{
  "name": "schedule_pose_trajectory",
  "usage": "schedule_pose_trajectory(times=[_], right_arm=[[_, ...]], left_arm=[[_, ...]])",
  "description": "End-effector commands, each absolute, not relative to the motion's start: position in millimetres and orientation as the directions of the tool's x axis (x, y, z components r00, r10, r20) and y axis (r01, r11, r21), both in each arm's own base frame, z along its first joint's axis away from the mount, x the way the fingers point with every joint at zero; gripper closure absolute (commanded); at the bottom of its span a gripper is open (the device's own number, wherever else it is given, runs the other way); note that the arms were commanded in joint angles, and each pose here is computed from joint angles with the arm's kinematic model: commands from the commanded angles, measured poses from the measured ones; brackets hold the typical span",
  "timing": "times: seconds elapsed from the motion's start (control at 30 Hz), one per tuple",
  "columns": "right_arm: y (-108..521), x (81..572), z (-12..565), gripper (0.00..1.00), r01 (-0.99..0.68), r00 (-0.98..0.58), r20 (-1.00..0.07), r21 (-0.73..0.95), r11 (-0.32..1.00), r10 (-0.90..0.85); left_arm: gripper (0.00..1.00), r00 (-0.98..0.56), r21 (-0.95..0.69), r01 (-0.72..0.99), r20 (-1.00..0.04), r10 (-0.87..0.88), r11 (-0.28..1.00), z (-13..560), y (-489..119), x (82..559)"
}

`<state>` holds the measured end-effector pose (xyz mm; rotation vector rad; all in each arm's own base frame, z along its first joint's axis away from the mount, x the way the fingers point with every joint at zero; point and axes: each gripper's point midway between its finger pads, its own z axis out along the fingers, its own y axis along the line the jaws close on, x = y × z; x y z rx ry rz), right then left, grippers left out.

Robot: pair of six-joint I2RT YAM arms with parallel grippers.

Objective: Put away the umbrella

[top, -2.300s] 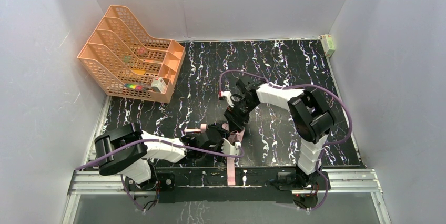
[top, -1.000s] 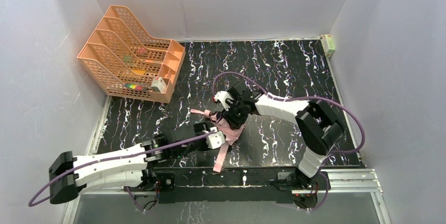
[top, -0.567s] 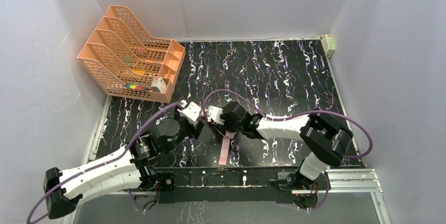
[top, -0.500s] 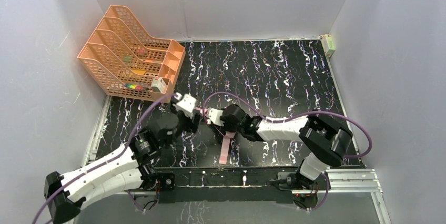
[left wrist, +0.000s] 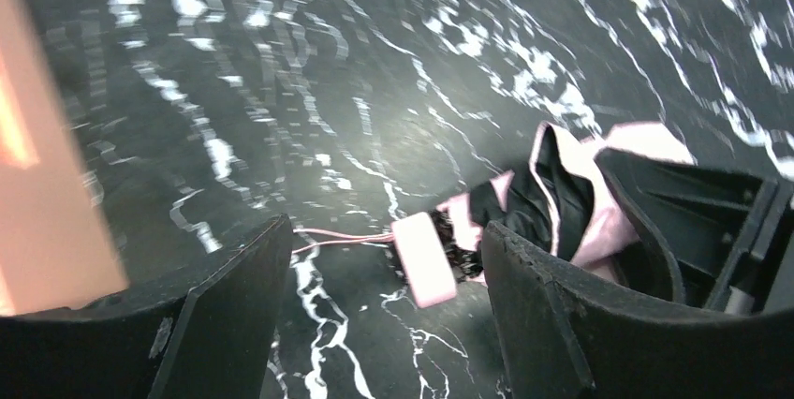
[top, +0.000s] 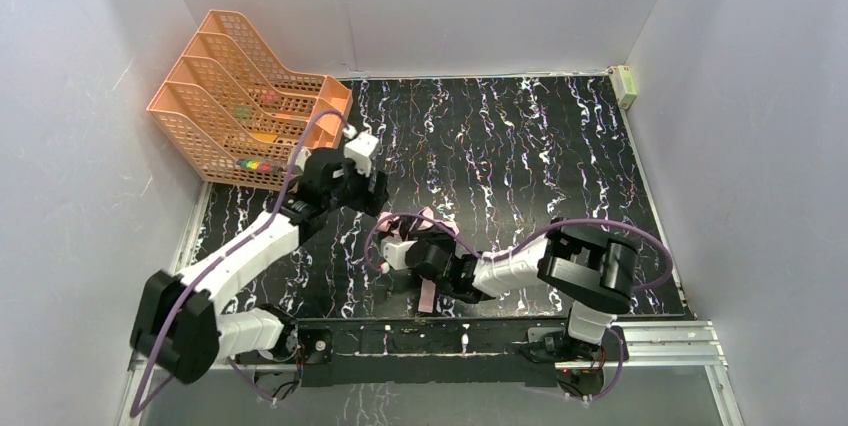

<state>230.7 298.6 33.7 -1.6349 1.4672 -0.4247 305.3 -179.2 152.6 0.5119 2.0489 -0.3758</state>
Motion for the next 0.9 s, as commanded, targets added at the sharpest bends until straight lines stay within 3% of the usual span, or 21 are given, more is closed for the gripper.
schedule_pose_trajectory(times=[0.0, 0.23, 0.5, 0.87], right_arm=[[256, 174, -49, 1.00, -0.761, 0.329, -0.058, -0.608, -0.228, -0.942], [265, 159, -53, 1.00, -0.755, 0.378, -0.080, -0.604, -0.256, -0.922], [262, 157, -46, 1.00, -0.739, 0.396, -0.083, -0.619, -0.264, -0.915], [257, 157, -42, 1.00, -0.736, 0.384, -0.086, -0.630, -0.248, -0.919]], left_arm=[[0.27, -0.378, -0.080, 0.801, -0.836, 0.399, 0.593, 139, -222, 279], [0.23, -0.304, -0.131, 0.927, -0.810, 0.501, 0.350, 105, -244, 257], [0.14, -0.283, -0.193, 0.956, -0.794, 0.538, 0.219, 85, -256, 246], [0.16, -0.291, -0.306, 0.947, -0.680, 0.674, 0.099, 34, -264, 206]])
